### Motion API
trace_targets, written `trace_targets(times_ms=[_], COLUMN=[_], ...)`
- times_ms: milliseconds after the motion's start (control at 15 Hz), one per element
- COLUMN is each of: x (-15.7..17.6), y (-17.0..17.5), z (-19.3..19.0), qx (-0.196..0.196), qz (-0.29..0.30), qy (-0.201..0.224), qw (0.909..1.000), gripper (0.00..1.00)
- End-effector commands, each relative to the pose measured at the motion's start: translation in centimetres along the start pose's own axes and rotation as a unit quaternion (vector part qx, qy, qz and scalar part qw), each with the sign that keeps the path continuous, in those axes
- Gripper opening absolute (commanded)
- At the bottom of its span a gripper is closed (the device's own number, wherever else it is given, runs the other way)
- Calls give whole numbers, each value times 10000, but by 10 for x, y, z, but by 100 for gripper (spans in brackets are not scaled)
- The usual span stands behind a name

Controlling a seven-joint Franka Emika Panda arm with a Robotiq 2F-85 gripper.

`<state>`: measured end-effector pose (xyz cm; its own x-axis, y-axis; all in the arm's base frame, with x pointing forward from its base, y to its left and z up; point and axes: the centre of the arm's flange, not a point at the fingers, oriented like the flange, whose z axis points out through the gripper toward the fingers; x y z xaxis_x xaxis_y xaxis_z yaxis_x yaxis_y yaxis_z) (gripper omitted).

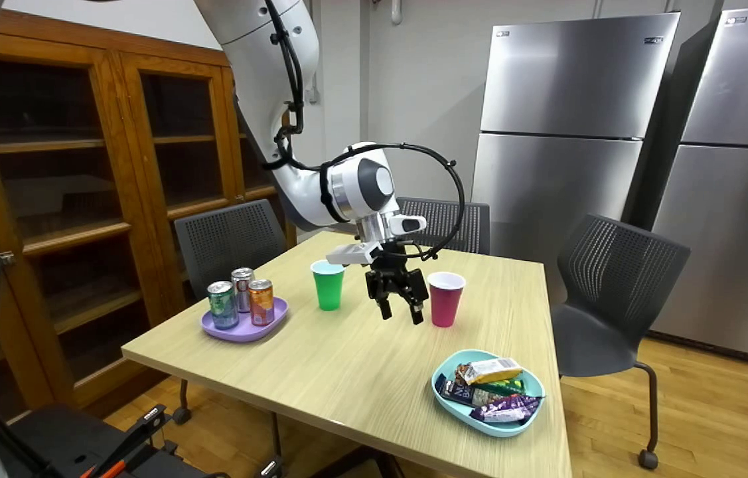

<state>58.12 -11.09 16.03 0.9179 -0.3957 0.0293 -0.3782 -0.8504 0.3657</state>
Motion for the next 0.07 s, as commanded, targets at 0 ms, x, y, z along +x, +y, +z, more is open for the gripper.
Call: trace_targets(times_ms=[0], x=[0], y=[0], z=[0], qx=[0], qz=[0], qy=[0], qw=[10000], gripper=[100])
